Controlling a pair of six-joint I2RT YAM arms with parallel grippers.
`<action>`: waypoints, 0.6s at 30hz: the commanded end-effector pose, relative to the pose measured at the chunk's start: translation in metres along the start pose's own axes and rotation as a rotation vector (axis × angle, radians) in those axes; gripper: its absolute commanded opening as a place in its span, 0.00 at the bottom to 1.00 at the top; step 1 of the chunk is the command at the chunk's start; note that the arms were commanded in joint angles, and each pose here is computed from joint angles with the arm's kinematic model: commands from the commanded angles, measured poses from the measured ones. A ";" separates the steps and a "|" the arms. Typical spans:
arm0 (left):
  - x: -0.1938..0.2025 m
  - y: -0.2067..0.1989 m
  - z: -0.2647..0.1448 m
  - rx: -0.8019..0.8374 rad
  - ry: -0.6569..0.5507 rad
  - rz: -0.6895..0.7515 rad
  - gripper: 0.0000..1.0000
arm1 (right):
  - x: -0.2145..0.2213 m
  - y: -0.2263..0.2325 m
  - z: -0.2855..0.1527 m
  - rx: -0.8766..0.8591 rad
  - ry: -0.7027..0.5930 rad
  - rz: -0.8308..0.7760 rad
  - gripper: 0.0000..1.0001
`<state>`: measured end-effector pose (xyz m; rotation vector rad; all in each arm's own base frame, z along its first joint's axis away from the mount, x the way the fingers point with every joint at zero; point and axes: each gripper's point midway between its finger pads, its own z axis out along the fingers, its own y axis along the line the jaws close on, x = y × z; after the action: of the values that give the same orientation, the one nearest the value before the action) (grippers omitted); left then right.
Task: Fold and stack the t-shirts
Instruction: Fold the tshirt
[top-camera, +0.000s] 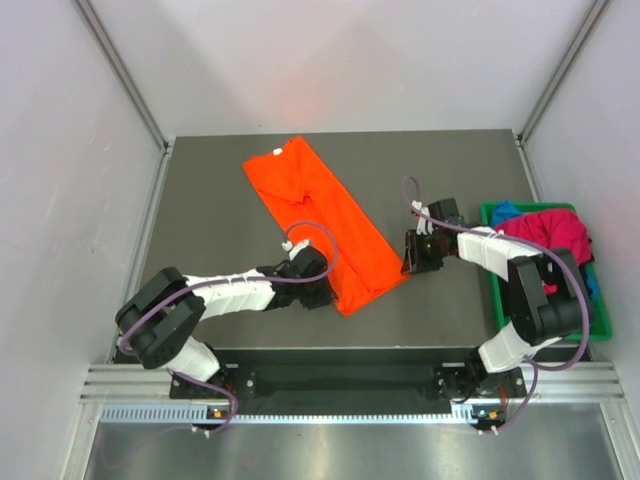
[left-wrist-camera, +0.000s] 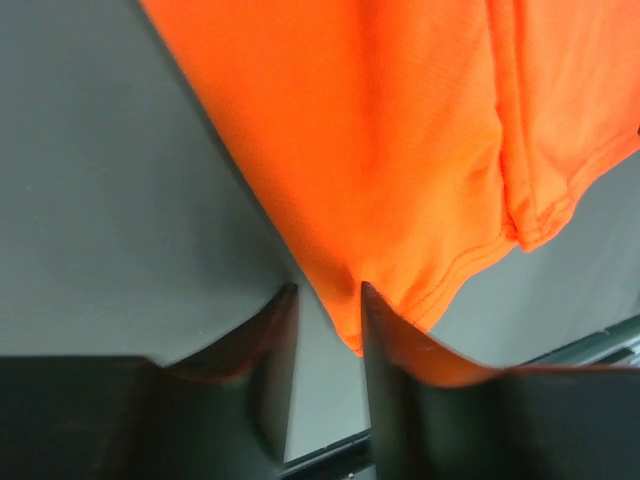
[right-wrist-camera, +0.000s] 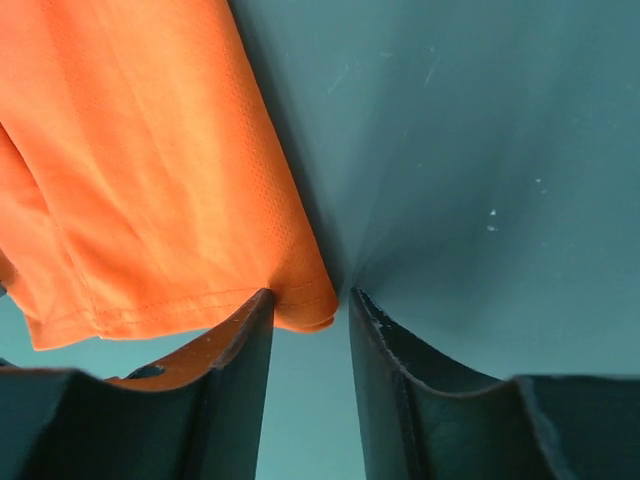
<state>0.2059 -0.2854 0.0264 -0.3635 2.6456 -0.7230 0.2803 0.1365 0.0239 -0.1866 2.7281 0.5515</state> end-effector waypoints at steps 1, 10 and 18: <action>-0.003 0.002 0.002 -0.024 -0.016 0.018 0.30 | -0.006 -0.001 0.001 -0.019 -0.034 -0.013 0.34; -0.011 0.018 -0.047 -0.104 -0.043 0.116 0.00 | 0.036 0.027 -0.003 -0.077 -0.093 0.114 0.00; 0.002 0.060 -0.112 -0.193 -0.024 0.132 0.50 | 0.092 0.045 -0.009 -0.080 -0.153 0.221 0.00</action>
<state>0.1665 -0.2166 0.0782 -0.2537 2.6684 -0.5251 0.1906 0.1700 0.0157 -0.0064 2.6281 0.7246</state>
